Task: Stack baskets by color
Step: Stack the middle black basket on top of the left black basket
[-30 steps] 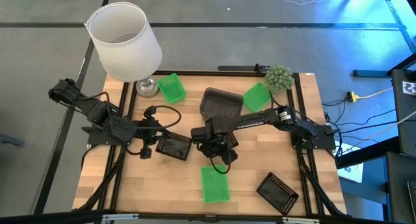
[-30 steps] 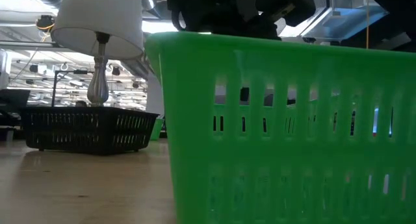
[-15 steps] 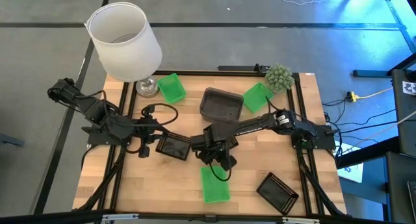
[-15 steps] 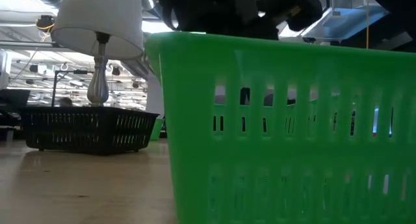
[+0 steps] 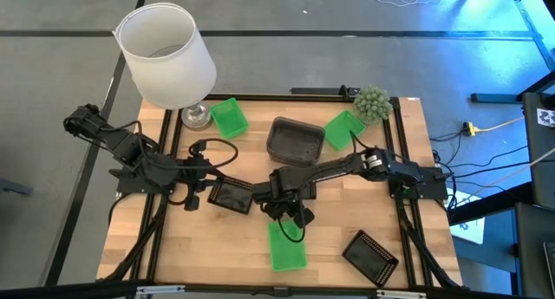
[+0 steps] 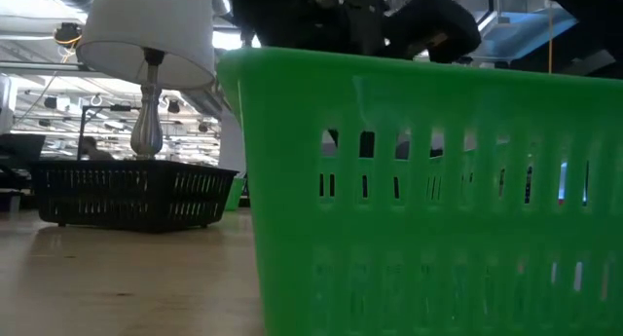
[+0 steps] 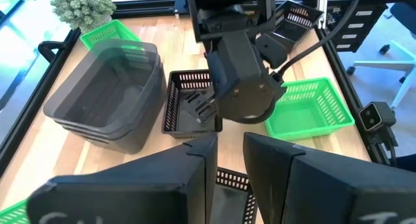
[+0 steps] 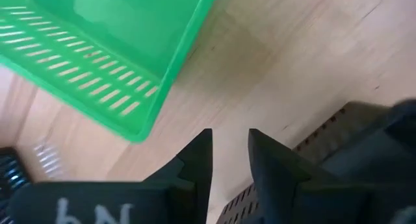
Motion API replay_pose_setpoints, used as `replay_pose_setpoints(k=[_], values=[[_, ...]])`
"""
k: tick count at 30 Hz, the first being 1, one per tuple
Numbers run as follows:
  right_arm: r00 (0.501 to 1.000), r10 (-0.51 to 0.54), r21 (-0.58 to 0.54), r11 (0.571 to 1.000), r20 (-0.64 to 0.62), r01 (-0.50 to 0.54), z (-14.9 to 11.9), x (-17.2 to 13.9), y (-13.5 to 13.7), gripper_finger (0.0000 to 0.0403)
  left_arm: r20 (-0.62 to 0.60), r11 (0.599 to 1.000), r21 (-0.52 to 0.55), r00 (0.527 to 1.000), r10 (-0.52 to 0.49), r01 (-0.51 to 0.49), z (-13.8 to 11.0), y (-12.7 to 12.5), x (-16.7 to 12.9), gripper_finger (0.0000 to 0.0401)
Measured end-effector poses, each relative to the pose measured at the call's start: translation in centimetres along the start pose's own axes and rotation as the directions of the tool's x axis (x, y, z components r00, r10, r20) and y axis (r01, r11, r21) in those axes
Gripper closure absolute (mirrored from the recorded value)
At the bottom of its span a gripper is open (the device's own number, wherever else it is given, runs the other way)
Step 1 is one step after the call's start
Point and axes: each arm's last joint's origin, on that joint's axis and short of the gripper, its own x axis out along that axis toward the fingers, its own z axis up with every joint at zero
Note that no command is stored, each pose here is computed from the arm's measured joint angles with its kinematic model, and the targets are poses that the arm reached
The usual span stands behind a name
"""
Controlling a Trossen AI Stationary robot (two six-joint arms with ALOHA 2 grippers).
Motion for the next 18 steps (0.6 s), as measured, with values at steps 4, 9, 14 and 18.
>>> replay_pose_setpoints(k=[4,9,14,18], values=[[1.000,-0.002,0.046,0.999,0.009,0.002,0.1,-1.2,0.2,0.0305,-0.001,1.000,0.000,1.000,-0.001,0.001,0.0,0.0,0.0,0.0335],[0.998,-0.057,0.132,0.990,0.039,0.051,0.6,-2.7,0.3,0.0305,-0.001,1.000,0.001,1.000,-0.001,0.001,0.0,0.0,0.0,0.0335],[0.983,-0.181,0.170,0.969,-0.025,0.182,0.4,-2.7,0.1,0.0305,-0.001,1.000,0.000,1.000,-0.001,0.001,0.0,0.0,0.0,0.0335],[0.982,-0.185,0.181,0.965,-0.047,0.191,0.2,-2.3,0.0,0.0305,-0.001,1.000,0.000,1.000,-0.001,0.001,0.0,0.0,0.0,0.0335]])
